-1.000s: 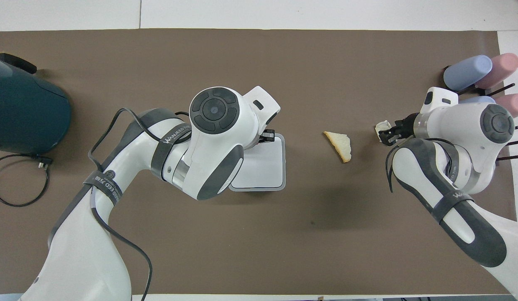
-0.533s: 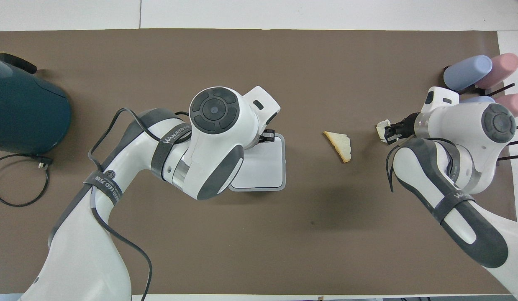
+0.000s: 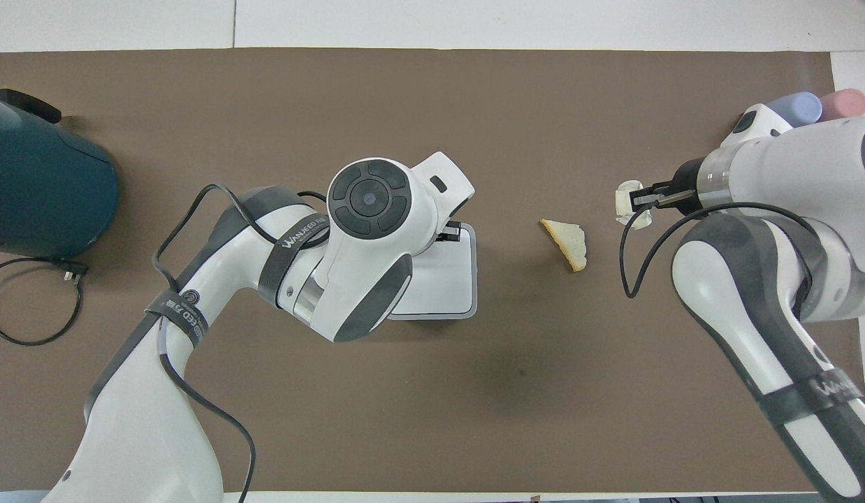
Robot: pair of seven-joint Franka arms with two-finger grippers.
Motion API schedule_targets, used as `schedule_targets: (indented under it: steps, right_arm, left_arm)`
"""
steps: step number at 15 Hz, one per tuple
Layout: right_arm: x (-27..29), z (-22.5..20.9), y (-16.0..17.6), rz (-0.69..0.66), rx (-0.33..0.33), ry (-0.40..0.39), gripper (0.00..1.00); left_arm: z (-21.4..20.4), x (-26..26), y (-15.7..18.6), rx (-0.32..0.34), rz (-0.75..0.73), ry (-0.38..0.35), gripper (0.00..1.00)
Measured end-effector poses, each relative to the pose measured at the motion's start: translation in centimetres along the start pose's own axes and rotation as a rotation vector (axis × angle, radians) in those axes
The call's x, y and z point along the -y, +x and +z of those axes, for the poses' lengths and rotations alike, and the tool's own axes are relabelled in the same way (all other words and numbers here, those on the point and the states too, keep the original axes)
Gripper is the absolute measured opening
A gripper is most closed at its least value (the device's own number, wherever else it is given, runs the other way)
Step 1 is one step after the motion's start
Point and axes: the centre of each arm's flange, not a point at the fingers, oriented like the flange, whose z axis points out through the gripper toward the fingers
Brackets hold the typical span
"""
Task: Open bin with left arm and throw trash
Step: 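Lift the bin lid open with the left gripper while the right gripper grasps paper, then drop the paper into the bin with the right gripper while the left gripper reaches sponge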
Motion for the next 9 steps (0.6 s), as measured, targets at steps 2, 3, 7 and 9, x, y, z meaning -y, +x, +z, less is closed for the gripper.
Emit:
schedule_targets:
  steps: [2, 3, 7, 9]
  right_arm:
    - [1.3, -2.6, -0.8, 0.028, 0.002, 0.005, 0.03]
    - [2.0, -3.6, -1.2, 0.041, 0.001, 0.006, 0.03]
    - [3.1, -6.9, -2.5, 0.095, -0.008, 0.007, 0.03]
    - [4.0, -7.3, -2.7, 0.13, -0.012, 0.008, 0.03]
  left_arm:
    - [-0.6, 0.4, 0.0, 0.008, -0.002, 0.007, 0.01]
    - [-1.3, 1.1, -0.1, 0.019, -0.006, 0.017, 0.01]
    - [-6.2, 4.2, -0.2, 0.036, -0.007, 0.036, 0.01]
    - [-8.4, 5.8, -0.3, 0.046, 0.004, 0.045, 0.01]
